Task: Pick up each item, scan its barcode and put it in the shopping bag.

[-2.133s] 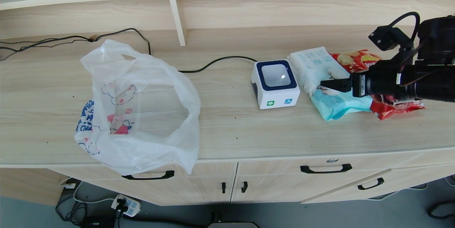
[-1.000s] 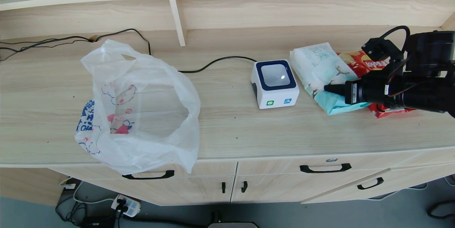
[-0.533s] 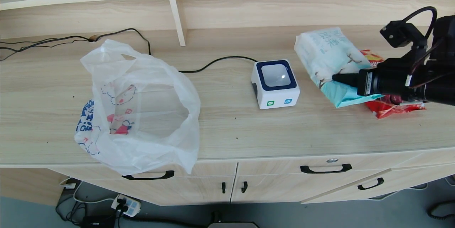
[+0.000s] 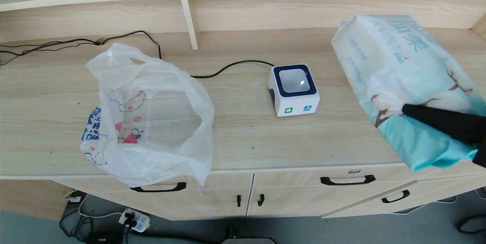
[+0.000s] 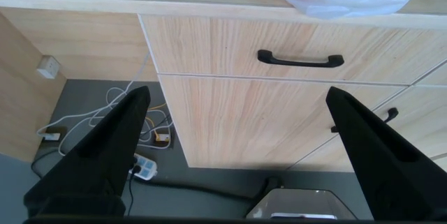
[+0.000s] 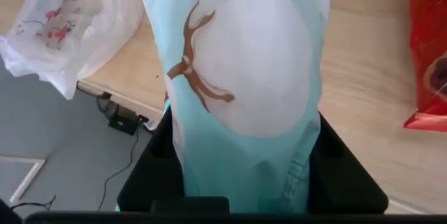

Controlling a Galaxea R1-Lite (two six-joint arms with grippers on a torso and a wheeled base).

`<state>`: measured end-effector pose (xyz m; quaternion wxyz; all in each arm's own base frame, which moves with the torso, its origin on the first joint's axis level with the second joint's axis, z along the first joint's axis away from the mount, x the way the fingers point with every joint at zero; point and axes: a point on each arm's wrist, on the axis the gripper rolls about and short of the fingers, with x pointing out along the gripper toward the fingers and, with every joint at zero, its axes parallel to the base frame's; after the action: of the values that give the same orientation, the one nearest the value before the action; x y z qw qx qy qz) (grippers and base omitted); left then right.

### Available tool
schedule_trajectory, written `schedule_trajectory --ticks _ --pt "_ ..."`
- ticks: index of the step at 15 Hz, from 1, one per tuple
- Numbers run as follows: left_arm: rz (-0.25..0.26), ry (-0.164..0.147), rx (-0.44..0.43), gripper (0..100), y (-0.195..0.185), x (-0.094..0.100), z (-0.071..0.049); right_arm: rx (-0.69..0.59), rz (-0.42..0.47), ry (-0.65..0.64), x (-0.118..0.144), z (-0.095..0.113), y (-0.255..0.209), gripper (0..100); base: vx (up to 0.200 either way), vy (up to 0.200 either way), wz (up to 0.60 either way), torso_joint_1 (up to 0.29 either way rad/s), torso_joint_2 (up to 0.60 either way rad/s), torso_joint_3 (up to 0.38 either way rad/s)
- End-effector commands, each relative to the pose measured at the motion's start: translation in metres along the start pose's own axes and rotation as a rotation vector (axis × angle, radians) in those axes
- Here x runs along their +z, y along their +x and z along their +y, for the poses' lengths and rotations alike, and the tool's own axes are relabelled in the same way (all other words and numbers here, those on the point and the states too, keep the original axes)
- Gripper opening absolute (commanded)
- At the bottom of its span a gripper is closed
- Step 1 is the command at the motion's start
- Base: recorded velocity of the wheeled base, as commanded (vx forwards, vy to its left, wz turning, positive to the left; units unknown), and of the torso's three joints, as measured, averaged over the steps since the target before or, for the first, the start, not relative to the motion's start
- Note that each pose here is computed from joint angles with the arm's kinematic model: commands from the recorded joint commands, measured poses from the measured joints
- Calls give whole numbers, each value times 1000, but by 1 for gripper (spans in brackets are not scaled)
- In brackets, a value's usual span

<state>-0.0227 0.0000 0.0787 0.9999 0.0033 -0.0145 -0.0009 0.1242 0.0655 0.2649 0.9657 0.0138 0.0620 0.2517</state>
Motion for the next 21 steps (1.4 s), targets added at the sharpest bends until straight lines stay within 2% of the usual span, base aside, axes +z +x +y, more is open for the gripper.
schedule_trajectory --ticks 1,2,3,4,5,7,8,9,12,14,18,19,21 --pt "0 1 0 100 0 0 0 153 22 70 -59 13 -59 0 0 0 0 0 0 0" --pt "0 1 0 100 0 0 0 169 39 149 -62 15 -57 0 0 0 0 0 0 0" --pt "0 1 0 100 0 0 0 225 33 276 -51 21 -50 0 0 0 0 0 0 0" --pt "0 0 0 100 0 0 0 339 17 445 -34 32 -45 0 0 0 0 0 0 0" --pt "0 0 0 100 0 0 0 430 45 606 -23 41 -43 0 0 0 0 0 0 0" --pt "0 1 0 100 0 0 0 505 123 817 -19 52 -38 0 0 0 0 0 0 0" --pt "3 0 0 100 0 0 0 558 229 1042 -29 54 -38 0 0 0 0 0 0 0" --pt "4 3 0 100 0 0 0 594 269 1169 -38 54 -38 0 0 0 0 0 0 0" --pt "3 1 0 100 0 0 0 751 287 1325 -48 57 -35 0 0 0 0 0 0 0" --pt "4 0 0 100 0 0 0 796 319 1499 -46 58 -33 0 0 0 0 0 0 0" --pt "4 4 0 100 0 0 0 836 405 1741 -43 57 -36 0 0 0 0 0 0 0" --pt "6 3 0 100 0 0 0 839 421 1780 -42 58 -35 0 0 0 0 0 0 0" --pt "4 0 0 100 0 0 0 891 448 1775 -37 63 -38 0 0 0 0 0 0 0"
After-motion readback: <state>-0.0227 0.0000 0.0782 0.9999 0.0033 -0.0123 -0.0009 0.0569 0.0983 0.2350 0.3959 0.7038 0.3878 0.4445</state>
